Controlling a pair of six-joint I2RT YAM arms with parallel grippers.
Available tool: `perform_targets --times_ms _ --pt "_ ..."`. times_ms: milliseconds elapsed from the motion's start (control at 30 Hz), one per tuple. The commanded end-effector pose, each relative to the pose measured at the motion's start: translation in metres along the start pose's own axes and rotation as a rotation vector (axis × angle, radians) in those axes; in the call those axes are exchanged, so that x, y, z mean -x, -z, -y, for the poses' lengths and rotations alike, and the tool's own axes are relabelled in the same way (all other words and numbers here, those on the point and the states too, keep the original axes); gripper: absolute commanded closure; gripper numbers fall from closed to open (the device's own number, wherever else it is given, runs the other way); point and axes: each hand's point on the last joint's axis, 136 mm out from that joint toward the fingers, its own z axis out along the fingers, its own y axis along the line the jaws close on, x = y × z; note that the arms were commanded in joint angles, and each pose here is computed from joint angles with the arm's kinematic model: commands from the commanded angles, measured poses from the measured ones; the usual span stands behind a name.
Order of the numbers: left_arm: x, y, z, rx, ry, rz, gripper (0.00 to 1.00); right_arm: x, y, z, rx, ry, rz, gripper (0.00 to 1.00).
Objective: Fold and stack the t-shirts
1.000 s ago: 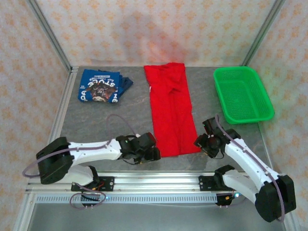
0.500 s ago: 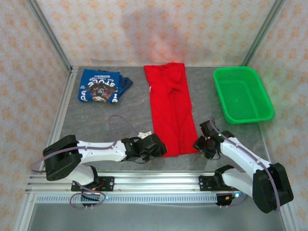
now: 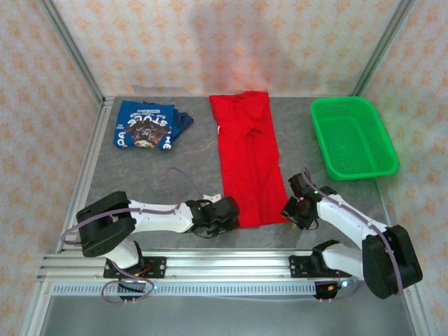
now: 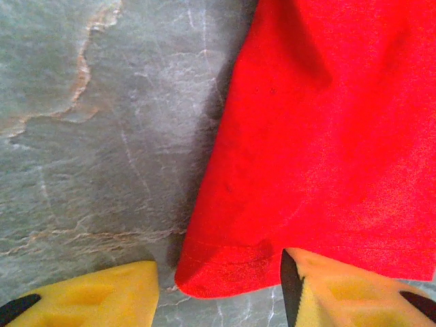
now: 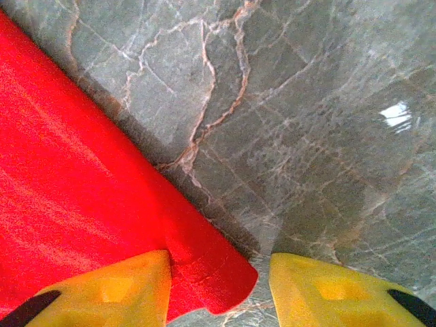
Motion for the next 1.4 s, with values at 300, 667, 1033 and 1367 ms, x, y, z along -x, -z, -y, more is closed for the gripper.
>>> perform_targets --times_ms 300,667,1033,1367 --pt "0.015 -0.024 0.063 -0.062 -0.044 0.045 0.7 0.037 -0.005 -0.049 0.091 0.07 0.079 0.89" --pt "0.03 -0.005 0.05 0.009 -0.061 0.112 1.0 0.01 0.008 -0.027 0.135 0.037 0.046 1.0" --pt "0.003 0.047 0.005 0.069 -0.089 0.156 1.0 -0.027 0.026 0.001 0.156 -0.027 0.012 1.0" --pt "-0.018 0.076 -0.023 0.054 -0.063 0.217 1.0 -0.049 0.051 0.007 0.149 0.004 0.049 1.0"
